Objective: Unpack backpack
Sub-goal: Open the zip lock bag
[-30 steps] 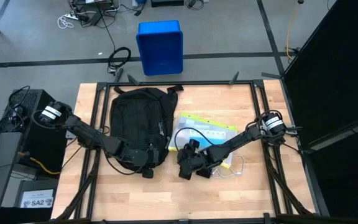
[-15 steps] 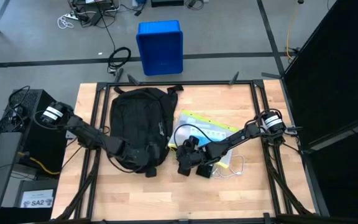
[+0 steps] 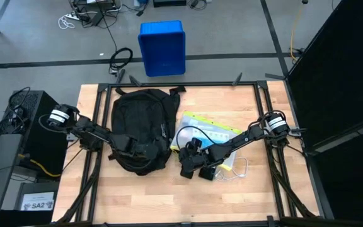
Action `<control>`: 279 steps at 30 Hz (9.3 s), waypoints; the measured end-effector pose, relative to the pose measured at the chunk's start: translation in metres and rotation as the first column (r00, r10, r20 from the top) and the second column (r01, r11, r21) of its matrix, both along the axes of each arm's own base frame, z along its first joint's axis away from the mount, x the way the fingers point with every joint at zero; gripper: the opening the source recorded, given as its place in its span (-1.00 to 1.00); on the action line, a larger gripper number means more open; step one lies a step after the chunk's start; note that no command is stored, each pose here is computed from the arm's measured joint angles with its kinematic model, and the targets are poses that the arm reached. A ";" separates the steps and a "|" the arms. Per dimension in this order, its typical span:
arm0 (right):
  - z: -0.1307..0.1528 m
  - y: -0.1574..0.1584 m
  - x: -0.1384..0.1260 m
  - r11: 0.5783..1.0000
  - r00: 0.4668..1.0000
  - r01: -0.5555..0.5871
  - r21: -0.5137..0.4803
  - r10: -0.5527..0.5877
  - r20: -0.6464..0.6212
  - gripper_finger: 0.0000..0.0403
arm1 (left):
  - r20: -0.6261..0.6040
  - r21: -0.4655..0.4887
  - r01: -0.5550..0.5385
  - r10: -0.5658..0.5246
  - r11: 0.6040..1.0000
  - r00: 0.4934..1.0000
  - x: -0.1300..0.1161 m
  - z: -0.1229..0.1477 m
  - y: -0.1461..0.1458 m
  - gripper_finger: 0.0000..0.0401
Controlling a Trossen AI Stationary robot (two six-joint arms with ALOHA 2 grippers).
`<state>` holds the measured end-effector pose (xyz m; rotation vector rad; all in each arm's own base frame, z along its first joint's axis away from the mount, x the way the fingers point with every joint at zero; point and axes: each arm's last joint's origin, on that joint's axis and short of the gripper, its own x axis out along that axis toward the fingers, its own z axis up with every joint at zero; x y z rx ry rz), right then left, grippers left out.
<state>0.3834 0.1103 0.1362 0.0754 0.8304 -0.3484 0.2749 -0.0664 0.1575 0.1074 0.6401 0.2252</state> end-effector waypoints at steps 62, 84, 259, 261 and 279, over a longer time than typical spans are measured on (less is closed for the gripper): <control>0.000 0.001 0.000 1.000 1.000 0.014 0.020 -0.015 0.010 -0.08 | -0.426 0.644 0.403 -0.132 0.650 0.895 0.014 -0.039 -0.016 -0.36; -0.001 0.003 -0.001 0.999 1.000 -0.005 0.047 0.006 -0.001 -0.02 | -0.530 0.567 0.527 -0.209 0.633 0.822 0.014 -0.042 -0.024 -0.36; -0.009 0.008 -0.016 0.998 0.983 -0.059 0.015 0.060 -0.173 -0.58 | -0.245 0.613 0.466 -0.407 0.638 0.880 -0.017 -0.040 -0.068 -0.68; -0.009 0.008 -0.016 0.998 0.983 -0.058 0.015 0.060 -0.173 -0.58 | -0.255 0.621 0.458 -0.389 0.635 0.885 -0.019 -0.039 -0.069 -0.63; 0.002 0.026 -0.001 0.947 0.974 -0.225 0.229 0.227 0.017 -0.47 | -0.213 0.636 0.399 -0.347 0.660 0.913 -0.014 -0.035 -0.062 -0.95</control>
